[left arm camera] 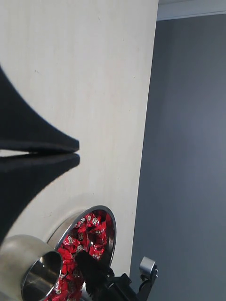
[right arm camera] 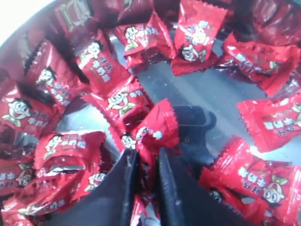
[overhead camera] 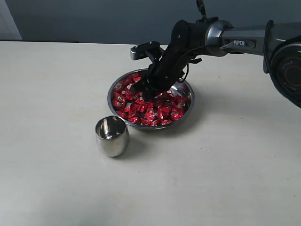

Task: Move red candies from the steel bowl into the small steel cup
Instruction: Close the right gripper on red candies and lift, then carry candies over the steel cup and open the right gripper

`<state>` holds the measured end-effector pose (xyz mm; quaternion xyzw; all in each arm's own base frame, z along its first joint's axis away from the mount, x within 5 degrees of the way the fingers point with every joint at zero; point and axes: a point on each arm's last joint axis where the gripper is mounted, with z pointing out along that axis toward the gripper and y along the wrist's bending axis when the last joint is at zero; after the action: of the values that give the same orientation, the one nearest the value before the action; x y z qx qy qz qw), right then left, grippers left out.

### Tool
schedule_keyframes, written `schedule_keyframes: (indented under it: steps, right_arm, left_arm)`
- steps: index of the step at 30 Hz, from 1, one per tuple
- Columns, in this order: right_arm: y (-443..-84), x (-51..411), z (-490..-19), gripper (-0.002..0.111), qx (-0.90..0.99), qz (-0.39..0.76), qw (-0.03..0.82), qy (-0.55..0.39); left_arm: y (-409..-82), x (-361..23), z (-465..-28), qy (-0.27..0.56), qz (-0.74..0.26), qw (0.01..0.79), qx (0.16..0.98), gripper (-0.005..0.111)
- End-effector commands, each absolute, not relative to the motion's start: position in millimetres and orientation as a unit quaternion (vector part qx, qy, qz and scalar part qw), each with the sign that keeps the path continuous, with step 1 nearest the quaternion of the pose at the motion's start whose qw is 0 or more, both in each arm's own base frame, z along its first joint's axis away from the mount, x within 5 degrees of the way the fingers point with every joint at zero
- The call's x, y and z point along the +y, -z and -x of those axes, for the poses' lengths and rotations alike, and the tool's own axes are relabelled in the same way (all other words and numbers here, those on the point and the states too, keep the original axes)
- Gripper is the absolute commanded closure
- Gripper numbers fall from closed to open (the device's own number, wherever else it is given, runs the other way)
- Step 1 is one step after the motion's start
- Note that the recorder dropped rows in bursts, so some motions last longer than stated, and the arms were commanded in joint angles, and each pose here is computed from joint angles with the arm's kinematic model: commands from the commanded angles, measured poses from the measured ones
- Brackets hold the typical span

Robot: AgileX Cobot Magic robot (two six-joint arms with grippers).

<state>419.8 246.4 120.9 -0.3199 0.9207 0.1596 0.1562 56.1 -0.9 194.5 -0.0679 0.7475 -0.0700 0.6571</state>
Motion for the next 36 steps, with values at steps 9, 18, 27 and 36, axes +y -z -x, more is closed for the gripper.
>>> schedule_keyframes:
  steps: [9, 18, 27, 36]
  right_arm:
    - [-221.9, 249.5, -379.9, 0.109, 0.886, 0.358, 0.114, -0.273]
    - [-222.2, 309.0, -322.3, 0.109, 0.824, 0.48, 0.054, -0.297]
    - [-214.0, 317.2, -313.1, 0.109, 0.826, 0.521, 0.062, -0.207]
    - [-213.6, 317.1, -313.7, 0.08, 0.818, 0.536, 0.069, -0.198]
  left_arm:
    - [-194.4, -1.2, -55.8, 0.073, 0.066, 0.66, 0.745, 0.106]
    - [-194.4, -1.2, -55.8, 0.073, 0.066, 0.66, 0.745, 0.106]
    - [-194.4, -1.2, -55.8, 0.073, 0.066, 0.66, 0.745, 0.106]
    - [-194.4, -1.2, -55.8, 0.073, 0.066, 0.66, 0.745, 0.106]
